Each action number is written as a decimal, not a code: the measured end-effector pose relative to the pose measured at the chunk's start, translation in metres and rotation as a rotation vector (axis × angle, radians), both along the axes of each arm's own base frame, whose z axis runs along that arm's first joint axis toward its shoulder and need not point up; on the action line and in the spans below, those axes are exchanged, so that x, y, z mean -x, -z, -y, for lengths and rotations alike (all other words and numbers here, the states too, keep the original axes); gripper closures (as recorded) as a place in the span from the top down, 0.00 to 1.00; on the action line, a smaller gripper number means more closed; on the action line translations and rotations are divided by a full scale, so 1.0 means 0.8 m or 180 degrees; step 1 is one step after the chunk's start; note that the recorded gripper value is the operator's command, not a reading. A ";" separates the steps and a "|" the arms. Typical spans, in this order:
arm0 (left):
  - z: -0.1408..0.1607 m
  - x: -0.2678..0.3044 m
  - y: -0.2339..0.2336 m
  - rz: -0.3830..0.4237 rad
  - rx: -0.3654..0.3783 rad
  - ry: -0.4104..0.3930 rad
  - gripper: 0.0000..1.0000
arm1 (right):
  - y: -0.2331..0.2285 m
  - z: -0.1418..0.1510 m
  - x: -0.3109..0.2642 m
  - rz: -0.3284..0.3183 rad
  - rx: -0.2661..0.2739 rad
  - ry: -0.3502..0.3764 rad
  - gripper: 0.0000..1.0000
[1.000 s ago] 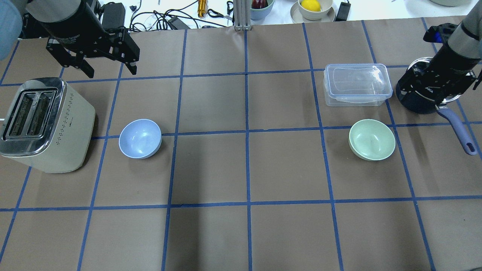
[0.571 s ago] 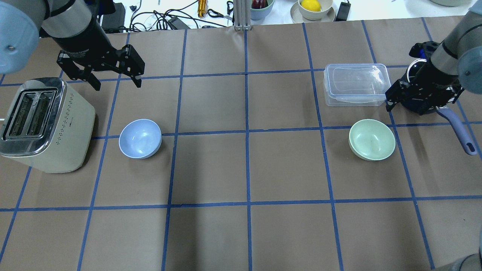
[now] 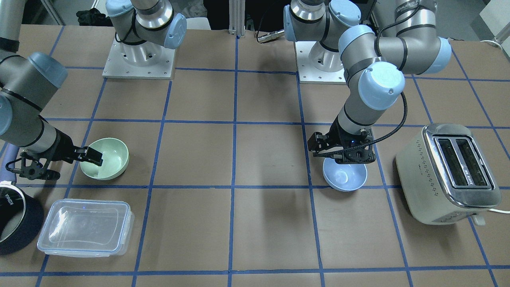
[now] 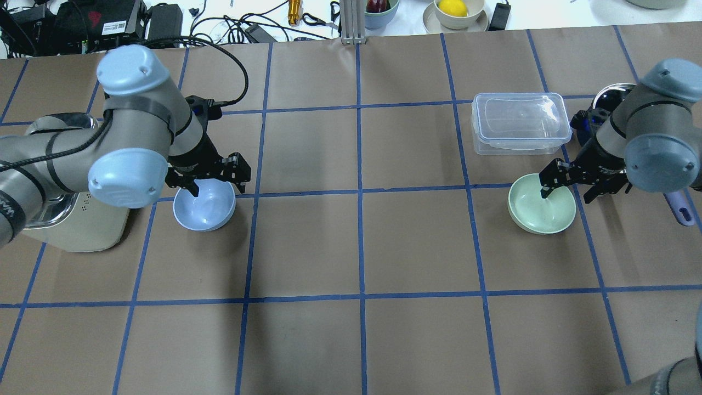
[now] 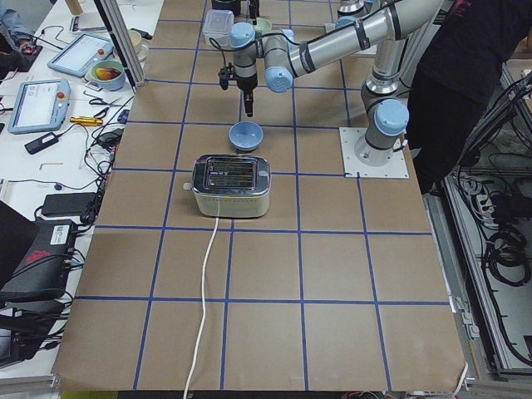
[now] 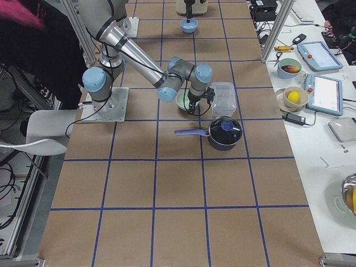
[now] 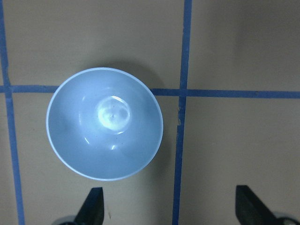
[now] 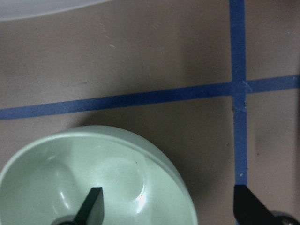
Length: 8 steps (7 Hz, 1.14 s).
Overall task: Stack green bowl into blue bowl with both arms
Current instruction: 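Lower both grippers and grasp the rims of the blue and green bowls, then carry the blue bowl to the centre with the left gripper while the right holds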
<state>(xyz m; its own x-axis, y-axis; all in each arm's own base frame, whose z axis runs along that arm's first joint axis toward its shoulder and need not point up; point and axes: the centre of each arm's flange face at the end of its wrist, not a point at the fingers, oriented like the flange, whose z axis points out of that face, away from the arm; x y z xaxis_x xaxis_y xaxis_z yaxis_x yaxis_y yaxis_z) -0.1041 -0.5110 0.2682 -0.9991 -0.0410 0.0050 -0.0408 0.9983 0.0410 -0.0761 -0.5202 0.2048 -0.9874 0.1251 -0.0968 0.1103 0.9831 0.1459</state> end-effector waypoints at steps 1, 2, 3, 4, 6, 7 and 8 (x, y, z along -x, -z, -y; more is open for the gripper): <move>0.002 0.000 0.033 0.0002 -0.0008 0.0002 0.80 | 0.004 -0.001 0.001 0.0011 -0.0021 -0.0020 0.00; 0.005 0.000 0.059 0.0003 -0.0057 0.0011 0.43 | 0.005 -0.001 0.002 0.0020 -0.0027 -0.0061 0.00; 0.005 0.001 0.078 0.0008 -0.0120 0.0023 0.20 | 0.001 -0.001 0.003 0.0021 -0.0011 -0.0120 0.00; 0.003 0.002 0.090 0.0018 -0.0172 0.0032 0.13 | -0.006 0.002 0.004 0.0012 0.0018 -0.0155 0.00; 0.007 0.009 0.082 0.0038 -0.0109 0.0046 0.04 | -0.032 0.010 0.009 0.0011 0.0030 -0.0172 0.00; 0.011 0.028 0.072 0.0046 -0.0041 0.0084 0.04 | -0.057 0.016 0.012 0.0031 -0.0003 -0.0175 0.00; 0.019 0.065 0.053 0.0053 0.0079 0.0170 0.04 | -0.082 0.023 0.015 0.0058 -0.0041 -0.0213 0.00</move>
